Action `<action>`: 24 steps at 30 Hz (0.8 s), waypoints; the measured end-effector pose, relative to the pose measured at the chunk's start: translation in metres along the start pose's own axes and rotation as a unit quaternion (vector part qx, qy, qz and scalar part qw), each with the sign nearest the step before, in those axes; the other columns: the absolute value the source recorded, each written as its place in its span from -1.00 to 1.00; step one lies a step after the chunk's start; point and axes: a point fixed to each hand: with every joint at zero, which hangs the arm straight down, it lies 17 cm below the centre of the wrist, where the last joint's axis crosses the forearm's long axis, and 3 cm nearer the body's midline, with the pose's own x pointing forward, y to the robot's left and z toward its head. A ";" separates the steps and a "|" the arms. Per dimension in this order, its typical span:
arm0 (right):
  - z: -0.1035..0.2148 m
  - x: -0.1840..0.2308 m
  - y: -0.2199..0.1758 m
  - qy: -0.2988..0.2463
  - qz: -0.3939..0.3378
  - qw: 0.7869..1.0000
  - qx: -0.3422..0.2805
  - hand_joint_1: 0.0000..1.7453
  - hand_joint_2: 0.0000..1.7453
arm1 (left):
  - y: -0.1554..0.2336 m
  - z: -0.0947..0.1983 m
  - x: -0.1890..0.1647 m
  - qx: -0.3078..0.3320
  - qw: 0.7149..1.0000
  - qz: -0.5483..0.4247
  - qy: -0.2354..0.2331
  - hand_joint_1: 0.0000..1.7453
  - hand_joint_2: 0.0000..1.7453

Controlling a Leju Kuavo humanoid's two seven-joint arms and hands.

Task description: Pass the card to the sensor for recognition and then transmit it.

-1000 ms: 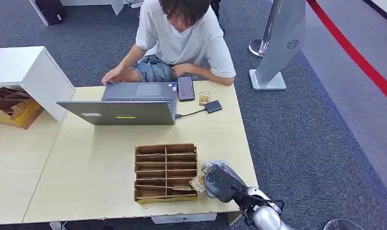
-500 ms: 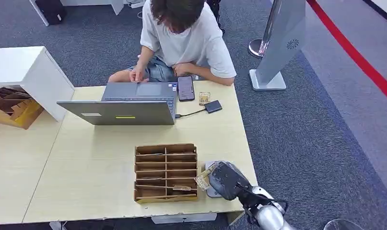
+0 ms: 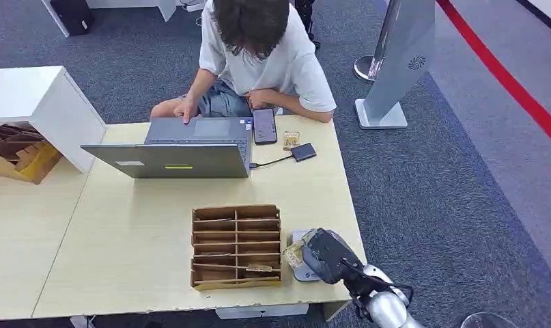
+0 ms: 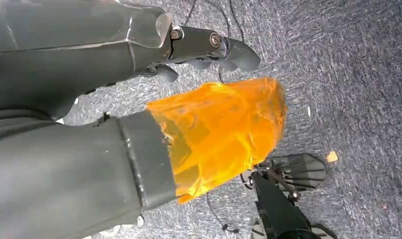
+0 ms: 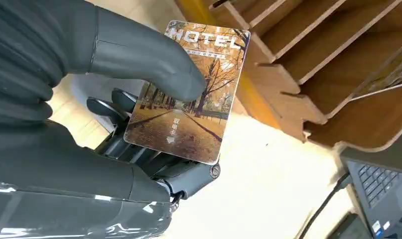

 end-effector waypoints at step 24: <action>0.001 -0.030 -0.006 0.044 0.019 0.999 -0.013 1.00 1.00 | 0.000 0.000 0.000 0.000 1.000 -0.004 0.000 -1.00 -1.00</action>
